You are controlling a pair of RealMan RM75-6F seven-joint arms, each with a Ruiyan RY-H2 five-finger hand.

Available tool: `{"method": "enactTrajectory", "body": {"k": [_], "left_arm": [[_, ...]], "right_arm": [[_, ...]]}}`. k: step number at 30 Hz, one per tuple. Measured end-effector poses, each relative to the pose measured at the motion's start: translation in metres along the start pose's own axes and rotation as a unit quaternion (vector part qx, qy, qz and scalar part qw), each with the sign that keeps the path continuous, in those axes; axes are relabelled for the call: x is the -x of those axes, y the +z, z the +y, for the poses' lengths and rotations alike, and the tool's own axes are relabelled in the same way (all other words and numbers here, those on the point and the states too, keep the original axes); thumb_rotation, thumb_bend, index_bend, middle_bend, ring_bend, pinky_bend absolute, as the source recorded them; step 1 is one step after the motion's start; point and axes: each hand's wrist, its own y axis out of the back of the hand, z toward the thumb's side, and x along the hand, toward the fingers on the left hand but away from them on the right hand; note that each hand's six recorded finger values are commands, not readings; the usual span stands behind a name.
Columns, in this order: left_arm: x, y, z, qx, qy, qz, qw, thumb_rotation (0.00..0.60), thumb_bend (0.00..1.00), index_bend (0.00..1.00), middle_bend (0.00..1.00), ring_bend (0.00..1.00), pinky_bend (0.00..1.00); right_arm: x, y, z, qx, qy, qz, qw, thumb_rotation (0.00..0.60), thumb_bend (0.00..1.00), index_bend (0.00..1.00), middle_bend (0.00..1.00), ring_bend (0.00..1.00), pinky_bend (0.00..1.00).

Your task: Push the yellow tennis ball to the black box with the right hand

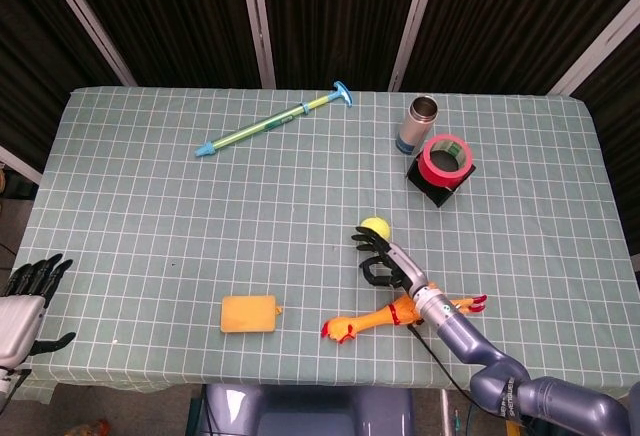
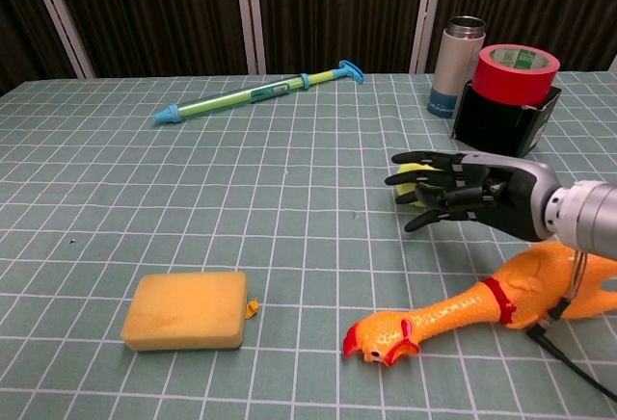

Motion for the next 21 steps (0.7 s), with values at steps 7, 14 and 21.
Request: {"method": "enactTrajectory", "body": {"k": [7,14,21], "left_arm": [[-0.003,-0.001,-0.001,0.000,-0.002,0.004,1.0000,0.600,0.11,0.00,0.00,0.00,0.00],[-0.007,-0.005,-0.001,-0.004,0.004,0.015,0.9999,0.600,0.11,0.00,0.00,0.00,0.00],[-0.009,-0.006,-0.002,-0.004,0.000,0.016,0.9999,0.600,0.11,0.00,0.00,0.00,0.00]], "right_arm": [[0.005,0.002,0.006,0.012,-0.003,0.000,0.9999,0.600,0.64,0.03,0.11,0.14,0.26],[0.013,0.001,0.014,0.012,-0.013,-0.004,0.9998,0.600,0.64,0.03,0.11,0.14,0.26],[0.019,0.000,0.024,0.007,-0.027,-0.007,0.9996,0.600,0.64,0.03,0.11,0.13,0.26]]}}
